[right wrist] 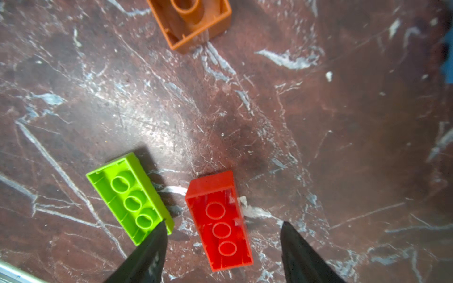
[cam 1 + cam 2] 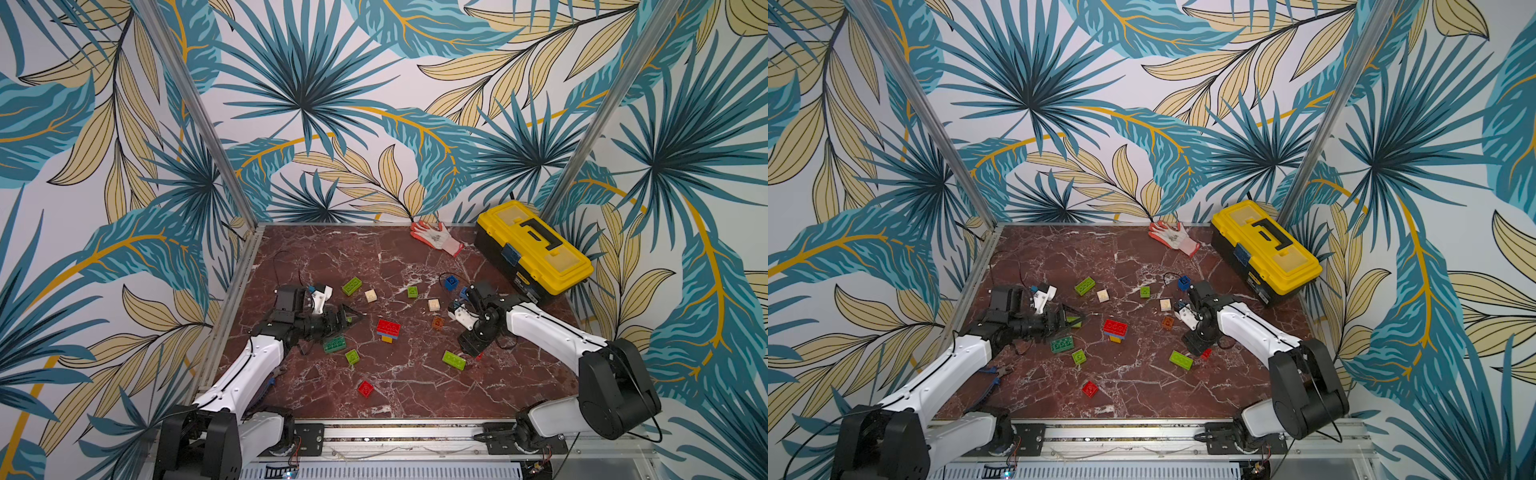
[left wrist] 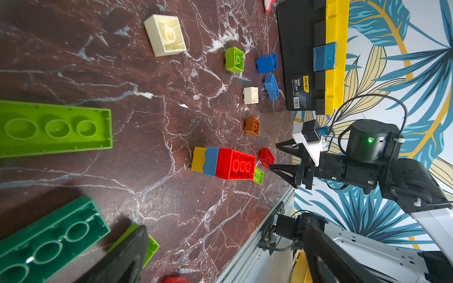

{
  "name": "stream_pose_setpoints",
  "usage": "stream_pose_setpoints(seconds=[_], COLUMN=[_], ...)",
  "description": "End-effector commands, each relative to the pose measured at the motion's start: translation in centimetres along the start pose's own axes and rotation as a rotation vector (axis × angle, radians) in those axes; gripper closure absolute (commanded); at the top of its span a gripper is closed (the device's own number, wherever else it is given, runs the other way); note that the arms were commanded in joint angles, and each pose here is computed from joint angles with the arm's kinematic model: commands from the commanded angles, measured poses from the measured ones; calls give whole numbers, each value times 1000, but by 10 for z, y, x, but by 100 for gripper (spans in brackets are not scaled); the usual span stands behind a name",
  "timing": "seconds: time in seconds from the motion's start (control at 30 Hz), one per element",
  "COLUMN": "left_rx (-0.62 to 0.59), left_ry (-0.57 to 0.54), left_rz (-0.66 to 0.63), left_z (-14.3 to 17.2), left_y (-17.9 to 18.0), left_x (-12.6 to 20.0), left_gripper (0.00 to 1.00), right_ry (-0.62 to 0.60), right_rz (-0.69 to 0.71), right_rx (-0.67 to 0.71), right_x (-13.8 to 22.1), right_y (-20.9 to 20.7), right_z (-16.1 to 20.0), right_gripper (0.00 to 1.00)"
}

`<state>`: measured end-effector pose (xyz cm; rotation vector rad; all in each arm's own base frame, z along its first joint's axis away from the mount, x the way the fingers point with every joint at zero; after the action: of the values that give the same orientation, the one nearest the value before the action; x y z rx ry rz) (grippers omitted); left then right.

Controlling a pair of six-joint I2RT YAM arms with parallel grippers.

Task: Assemble a carrot with lego
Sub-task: Pick up the lego brick from the center of the board.

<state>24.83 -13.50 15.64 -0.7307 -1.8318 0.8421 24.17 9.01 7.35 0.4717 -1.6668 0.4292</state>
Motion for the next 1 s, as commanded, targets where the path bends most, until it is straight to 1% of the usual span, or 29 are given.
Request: stream_pose_setpoints(seconds=[0.0,0.47,0.63,0.7,0.73,0.8,0.83,0.9,0.97], left_rx=[-61,-69,-68,-69,-68,-68,-68,-66,-64], left_ry=[-26,-30,-33,-33,-34,-34,-35,-36,-38], left_rz=[13,14,14,14,12,12,11,9,7], left_z=[-9,-10,-10,-10,-10,-10,-11,-11,-12], left_y=[-12,-14,-13,-13,-13,-13,-12,-12,-10], left_x=[6,7,8,8,8,8,8,8,8], left_gripper=[1,1,1,1,1,1,1,1,1], right_ry=[48,113,152,157,155,145,133,112,69], right_rz=[-35,-2,-20,-22,-19,-6,3,4,-10], right_rx=[7,-4,-2,0,1,-1,-2,-8,-16], right_x=[-11,-22,-28,-28,-26,-19,-13,4,29], right_y=[4,-1,0,1,0,-2,-4,-5,-2], right_z=[7,16,17,16,14,11,7,0,-15], right_gripper=[30,41,50,59,63,66,68,73,76])
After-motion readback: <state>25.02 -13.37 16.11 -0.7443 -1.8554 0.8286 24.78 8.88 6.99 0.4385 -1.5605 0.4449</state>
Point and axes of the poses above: each gripper's point midway between its finger pads, its own x axis back along the fingers, its own y axis along the line the jaws close on, z = x × y, the point moved 3 cm from there along x, back along the fingers, and after that the axes turned 6 degrees about -x, right-handed, at the moved point
